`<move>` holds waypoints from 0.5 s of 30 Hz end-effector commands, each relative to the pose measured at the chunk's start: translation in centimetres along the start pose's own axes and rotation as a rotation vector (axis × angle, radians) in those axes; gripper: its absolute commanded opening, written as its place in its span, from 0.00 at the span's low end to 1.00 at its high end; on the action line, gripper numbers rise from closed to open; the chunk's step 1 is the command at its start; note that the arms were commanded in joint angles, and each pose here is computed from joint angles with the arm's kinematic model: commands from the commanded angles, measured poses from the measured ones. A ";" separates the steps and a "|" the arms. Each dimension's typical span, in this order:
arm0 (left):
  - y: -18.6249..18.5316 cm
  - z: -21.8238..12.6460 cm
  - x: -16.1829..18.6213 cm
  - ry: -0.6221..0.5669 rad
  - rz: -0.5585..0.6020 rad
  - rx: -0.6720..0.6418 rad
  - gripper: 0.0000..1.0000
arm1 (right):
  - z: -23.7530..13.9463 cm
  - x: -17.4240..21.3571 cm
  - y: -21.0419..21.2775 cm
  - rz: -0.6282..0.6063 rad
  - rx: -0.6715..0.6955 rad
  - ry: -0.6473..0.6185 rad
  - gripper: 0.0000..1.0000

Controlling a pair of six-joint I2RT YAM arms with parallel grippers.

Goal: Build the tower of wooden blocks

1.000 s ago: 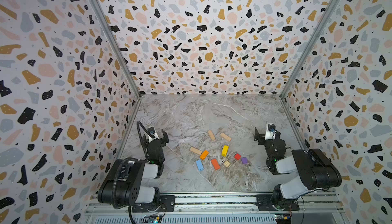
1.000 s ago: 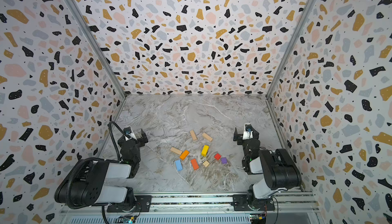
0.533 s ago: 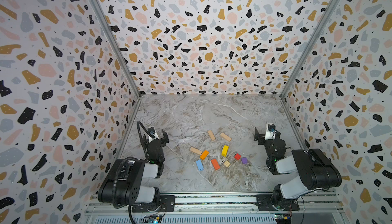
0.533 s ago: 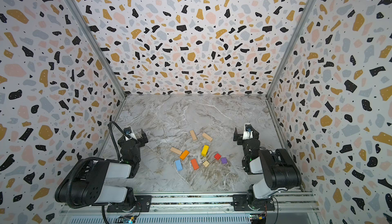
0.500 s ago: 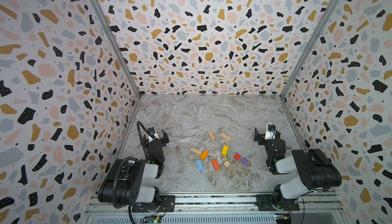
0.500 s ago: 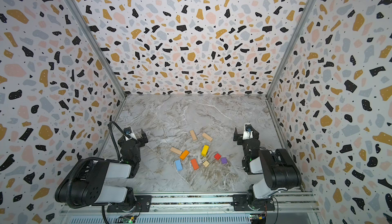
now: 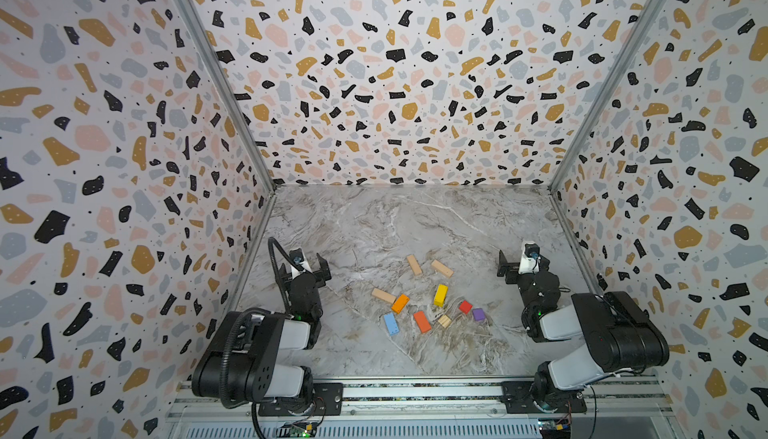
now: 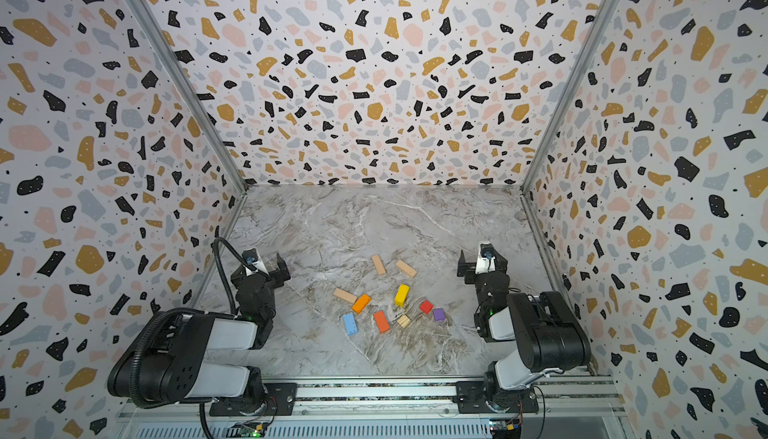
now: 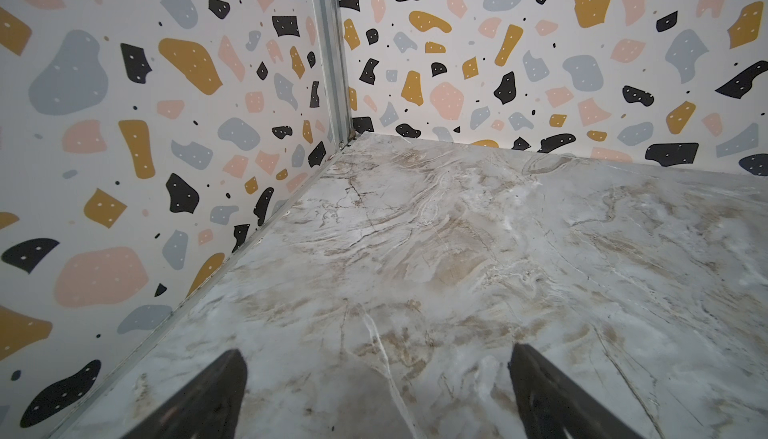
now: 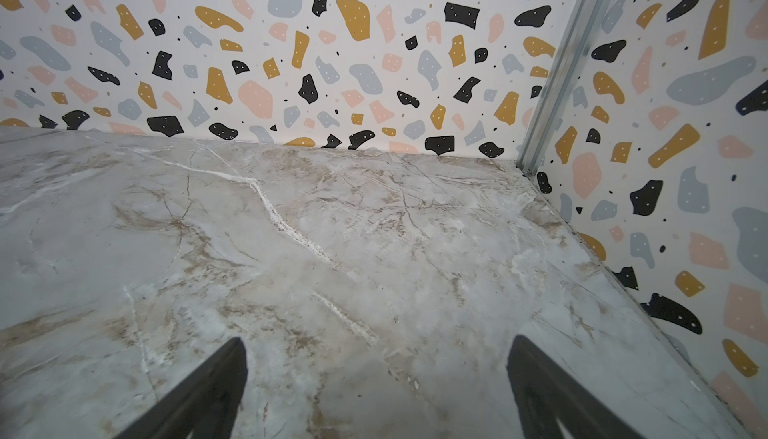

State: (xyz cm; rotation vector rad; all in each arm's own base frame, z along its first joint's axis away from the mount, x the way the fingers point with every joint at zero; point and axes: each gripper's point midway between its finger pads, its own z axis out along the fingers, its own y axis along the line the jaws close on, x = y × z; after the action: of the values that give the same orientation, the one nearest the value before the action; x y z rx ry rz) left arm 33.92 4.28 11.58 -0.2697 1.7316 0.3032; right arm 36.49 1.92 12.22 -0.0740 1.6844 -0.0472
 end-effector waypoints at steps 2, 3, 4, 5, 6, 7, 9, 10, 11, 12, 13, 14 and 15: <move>-0.2 0.2 -2.1 -0.070 -0.020 0.005 1.00 | 0.0 -0.9 -0.2 -0.003 0.005 -0.027 0.99; -0.1 0.2 -2.1 -0.074 -0.021 0.003 1.00 | -0.1 -1.1 -0.2 -0.004 0.007 -0.035 0.99; 0.1 0.3 -2.5 -0.078 -0.030 -0.011 1.00 | -0.3 -1.4 -0.1 -0.007 0.005 -0.043 0.99; 0.2 0.4 -2.7 -0.072 -0.036 -0.023 1.00 | -0.6 -1.7 0.0 -0.008 0.003 -0.051 0.99; 0.3 0.7 -3.1 -0.060 -0.035 -0.041 1.00 | -0.7 -2.2 0.1 -0.017 0.001 -0.055 0.99; 0.3 1.1 -3.5 -0.038 -0.028 -0.050 1.00 | -0.8 -2.2 0.4 -0.027 -0.002 -0.040 0.99; 0.2 1.6 -4.3 -0.001 -0.014 -0.064 1.00 | -0.4 -2.7 0.6 -0.029 0.006 0.005 0.99; 0.2 1.8 -4.7 0.011 -0.010 -0.067 1.00 | -0.3 -2.8 0.6 -0.017 0.009 0.026 0.99; 0.1 2.0 -5.3 0.026 -0.006 -0.071 1.00 | 0.0 -3.0 0.6 -0.002 0.017 0.051 0.99; 0.1 2.3 -5.8 0.048 -0.002 -0.079 1.00 | 0.2 -3.1 0.5 0.016 0.031 0.080 0.99; 0.3 2.4 -6.2 0.067 -0.011 -0.100 1.00 | 0.5 -3.2 0.6 0.032 0.041 0.112 0.99; 0.5 2.5 -6.8 0.082 -0.026 -0.118 1.00 | 0.7 -3.3 0.9 0.036 0.046 0.150 0.99; 0.5 2.5 -7.3 0.102 -0.033 -0.122 1.00 | 0.9 -3.3 1.1 0.041 0.069 0.186 0.99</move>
State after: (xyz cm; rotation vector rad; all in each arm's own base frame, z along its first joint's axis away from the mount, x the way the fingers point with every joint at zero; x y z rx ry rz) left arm 37.89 4.88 19.14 -0.3497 1.7011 0.3282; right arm 37.68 3.47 17.13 -0.0493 1.7017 -0.0414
